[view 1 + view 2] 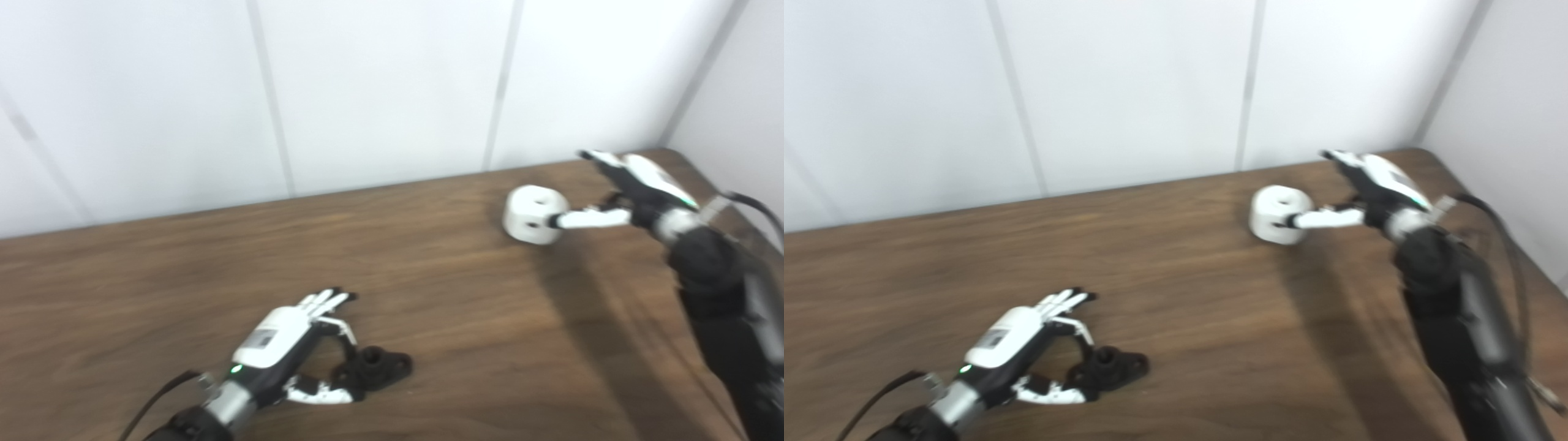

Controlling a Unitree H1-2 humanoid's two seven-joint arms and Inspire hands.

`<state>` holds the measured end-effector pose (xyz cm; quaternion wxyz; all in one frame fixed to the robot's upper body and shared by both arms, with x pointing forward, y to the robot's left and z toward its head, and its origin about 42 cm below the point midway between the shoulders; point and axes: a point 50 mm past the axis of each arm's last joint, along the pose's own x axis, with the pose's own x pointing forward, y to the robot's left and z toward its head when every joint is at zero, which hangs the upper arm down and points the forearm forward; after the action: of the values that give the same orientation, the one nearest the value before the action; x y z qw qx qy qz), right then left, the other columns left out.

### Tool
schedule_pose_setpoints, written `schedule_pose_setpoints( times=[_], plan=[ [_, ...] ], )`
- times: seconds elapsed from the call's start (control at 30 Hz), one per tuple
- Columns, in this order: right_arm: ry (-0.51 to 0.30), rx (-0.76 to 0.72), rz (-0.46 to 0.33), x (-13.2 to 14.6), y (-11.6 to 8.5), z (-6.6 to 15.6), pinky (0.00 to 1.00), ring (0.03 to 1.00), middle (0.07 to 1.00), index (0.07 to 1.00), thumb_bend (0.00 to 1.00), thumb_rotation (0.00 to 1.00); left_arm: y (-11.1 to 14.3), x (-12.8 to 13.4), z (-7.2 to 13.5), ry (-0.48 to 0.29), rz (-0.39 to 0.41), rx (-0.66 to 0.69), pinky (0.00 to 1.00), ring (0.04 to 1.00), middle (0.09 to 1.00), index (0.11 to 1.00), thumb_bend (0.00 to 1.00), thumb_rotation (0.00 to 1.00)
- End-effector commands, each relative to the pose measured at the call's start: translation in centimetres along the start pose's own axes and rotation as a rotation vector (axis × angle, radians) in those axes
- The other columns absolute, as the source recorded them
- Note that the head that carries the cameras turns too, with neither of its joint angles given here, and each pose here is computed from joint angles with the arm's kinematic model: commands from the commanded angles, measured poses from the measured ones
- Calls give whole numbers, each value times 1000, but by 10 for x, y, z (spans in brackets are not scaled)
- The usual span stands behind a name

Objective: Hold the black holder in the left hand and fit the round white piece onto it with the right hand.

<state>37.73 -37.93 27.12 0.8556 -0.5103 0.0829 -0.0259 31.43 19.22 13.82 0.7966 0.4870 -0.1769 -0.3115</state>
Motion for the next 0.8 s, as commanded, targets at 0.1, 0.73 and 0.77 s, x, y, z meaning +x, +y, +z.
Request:
schedule_pose_setpoints(
  times=[0.1, 0.73, 0.77],
  plan=[
    [-58, -33, -73, 11, -24, 17, 746, 981, 1000, 970, 1000, 620, 7, -15, -21, 29, -30, 24, 1000, 1000, 954, 483, 513, 50],
    [-76, -36, -28, 29, -6, 31, 755, 996, 1000, 938, 1000, 618, 10, -26, -39, 38, -57, 21, 1000, 1000, 961, 482, 514, 47],
    [-79, -37, -29, 29, -6, 30, 757, 998, 1000, 932, 1000, 619, 10, -26, -39, 38, -54, 17, 1000, 1000, 959, 482, 515, 47]
  ],
)
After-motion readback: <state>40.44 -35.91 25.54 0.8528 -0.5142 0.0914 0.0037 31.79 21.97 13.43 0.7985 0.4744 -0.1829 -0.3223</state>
